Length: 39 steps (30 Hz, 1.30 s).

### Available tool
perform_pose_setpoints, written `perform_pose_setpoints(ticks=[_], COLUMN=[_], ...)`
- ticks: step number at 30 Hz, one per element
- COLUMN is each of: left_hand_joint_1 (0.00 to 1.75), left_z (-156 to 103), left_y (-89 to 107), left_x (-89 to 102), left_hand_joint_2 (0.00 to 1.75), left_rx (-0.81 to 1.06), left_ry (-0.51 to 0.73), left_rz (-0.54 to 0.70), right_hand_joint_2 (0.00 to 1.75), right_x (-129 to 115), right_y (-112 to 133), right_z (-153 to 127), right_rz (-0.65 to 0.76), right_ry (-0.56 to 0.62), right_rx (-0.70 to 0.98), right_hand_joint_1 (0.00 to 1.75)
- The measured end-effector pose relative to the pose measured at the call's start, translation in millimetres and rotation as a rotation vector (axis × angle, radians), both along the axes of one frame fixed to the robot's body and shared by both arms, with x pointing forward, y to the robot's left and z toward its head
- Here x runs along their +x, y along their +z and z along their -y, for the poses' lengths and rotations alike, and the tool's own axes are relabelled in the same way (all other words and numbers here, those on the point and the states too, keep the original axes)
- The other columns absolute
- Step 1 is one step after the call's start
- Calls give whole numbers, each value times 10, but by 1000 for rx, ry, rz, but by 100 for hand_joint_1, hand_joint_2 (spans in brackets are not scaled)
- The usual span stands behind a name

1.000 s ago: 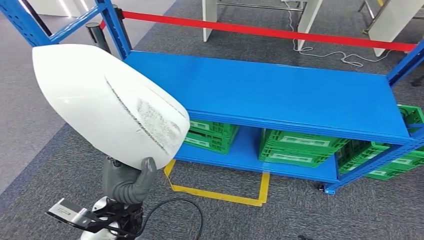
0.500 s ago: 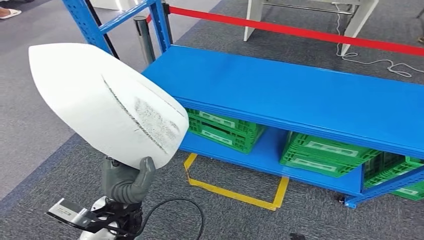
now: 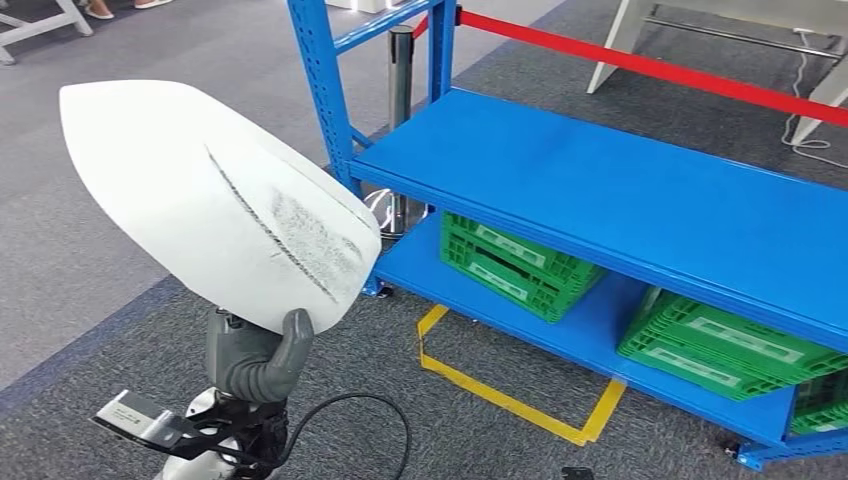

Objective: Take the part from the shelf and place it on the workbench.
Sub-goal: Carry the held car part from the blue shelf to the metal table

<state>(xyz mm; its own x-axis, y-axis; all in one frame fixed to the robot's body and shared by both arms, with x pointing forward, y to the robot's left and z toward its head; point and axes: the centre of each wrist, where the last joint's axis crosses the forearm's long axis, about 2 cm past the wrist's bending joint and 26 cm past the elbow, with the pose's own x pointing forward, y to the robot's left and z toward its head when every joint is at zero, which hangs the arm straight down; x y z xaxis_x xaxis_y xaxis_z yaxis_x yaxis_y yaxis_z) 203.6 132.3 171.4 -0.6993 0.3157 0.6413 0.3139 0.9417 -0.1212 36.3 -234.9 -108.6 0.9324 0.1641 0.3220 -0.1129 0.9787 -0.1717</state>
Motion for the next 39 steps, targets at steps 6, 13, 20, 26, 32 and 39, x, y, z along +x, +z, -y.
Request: perform_pose_setpoints(ticks=[6, 13, 20, 26, 32, 39], left_hand_joint_1=[175, 175, 175, 175, 175, 175], left_z=[-2, -3, -1, 1, 1, -4], left_y=[4, -7, 0, -5, -7, -6], left_x=[10, 8, 14, 16, 17, 21], left_hand_joint_2=[175, 175, 175, 175, 175, 175], left_rx=[2, 9, 15, 15, 16, 18], left_ry=[1, 5, 8, 9, 9, 12], left_rz=[0, -9, -8, -10, -11, -9], right_hand_joint_2=[175, 175, 175, 175, 175, 175], right_x=[6, -4, 19, -23, -4, -10], right_y=[3, 4, 8, 3, 5, 7], right_z=[-25, -38, -50, -50, -51, -69], right_rz=[5, 4, 7, -4, 3, -3], right_ry=[5, 11, 18, 22, 26, 28], right_rx=[5, 9, 10, 9, 9, 11], right_hand_joint_1=[0, 0, 0, 0, 0, 0])
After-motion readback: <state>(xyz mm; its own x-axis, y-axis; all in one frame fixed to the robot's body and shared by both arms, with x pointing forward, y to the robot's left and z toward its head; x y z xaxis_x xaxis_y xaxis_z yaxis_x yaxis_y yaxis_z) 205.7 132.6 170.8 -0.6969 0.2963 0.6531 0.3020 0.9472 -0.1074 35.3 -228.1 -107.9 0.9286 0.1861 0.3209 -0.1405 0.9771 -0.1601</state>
